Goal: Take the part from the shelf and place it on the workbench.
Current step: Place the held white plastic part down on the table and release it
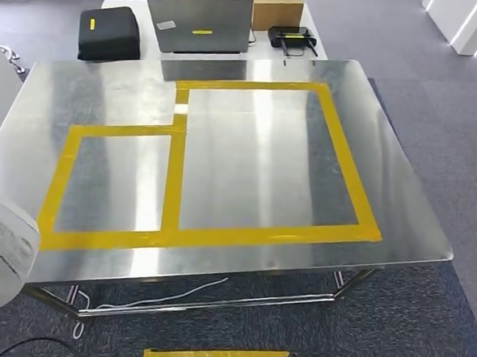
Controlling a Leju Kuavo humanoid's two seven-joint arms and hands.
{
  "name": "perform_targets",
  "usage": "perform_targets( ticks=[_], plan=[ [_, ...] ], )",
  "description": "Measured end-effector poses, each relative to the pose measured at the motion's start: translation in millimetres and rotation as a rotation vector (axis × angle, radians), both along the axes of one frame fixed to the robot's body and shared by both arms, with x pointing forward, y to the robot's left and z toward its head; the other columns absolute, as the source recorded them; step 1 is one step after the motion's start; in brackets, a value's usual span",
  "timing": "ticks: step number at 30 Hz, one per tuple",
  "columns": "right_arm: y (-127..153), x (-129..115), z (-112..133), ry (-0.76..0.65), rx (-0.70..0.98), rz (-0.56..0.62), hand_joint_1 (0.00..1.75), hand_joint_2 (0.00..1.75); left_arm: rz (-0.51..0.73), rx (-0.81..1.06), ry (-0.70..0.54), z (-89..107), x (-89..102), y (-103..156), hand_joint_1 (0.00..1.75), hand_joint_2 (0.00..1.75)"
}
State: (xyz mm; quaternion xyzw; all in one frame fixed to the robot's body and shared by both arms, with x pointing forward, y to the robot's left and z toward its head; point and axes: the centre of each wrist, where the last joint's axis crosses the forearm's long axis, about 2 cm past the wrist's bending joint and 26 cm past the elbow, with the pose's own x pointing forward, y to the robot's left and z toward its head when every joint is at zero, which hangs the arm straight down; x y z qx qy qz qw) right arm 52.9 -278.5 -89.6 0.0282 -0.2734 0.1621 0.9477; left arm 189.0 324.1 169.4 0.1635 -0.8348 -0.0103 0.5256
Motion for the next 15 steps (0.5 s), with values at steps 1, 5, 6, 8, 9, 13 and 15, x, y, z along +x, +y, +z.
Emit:
perform_targets(
  ticks=[1,5,6,8,9,13,15],
  plan=[
    [-0.1,0.5,0.1,-0.003,0.007,-0.015,0.00,1.75,0.000,0.001,0.001,-0.1,-0.2,0.0,1.75,1.75],
    [-0.6,1.9,0.2,-0.009,0.014,-0.072,0.00,1.75,-0.001,0.002,0.004,-0.1,0.2,-0.1,1.75,1.75],
    [-0.8,1.1,0.1,-0.007,0.013,-0.085,0.00,1.75,-0.003,0.002,0.008,-0.2,0.3,-0.1,1.75,1.75],
    [-1.5,-0.4,-0.1,-0.002,0.011,-0.106,0.00,1.75,-0.007,0.000,0.022,-0.8,0.5,-0.3,1.75,1.75],
    [-2.0,-0.6,-0.1,0.000,0.010,-0.115,0.00,1.75,-0.008,-0.001,0.029,-1.1,0.8,-0.3,1.75,1.75],
    [-5.0,-0.3,-0.1,0.010,0.005,-0.129,0.00,1.75,-0.013,-0.014,0.048,-1.4,5.6,-0.6,1.75,1.75],
    [-4.9,0.6,0.0,0.010,0.005,-0.125,0.00,1.75,-0.012,-0.015,0.053,-0.8,10.2,-0.6,1.75,1.75]
  ],
)
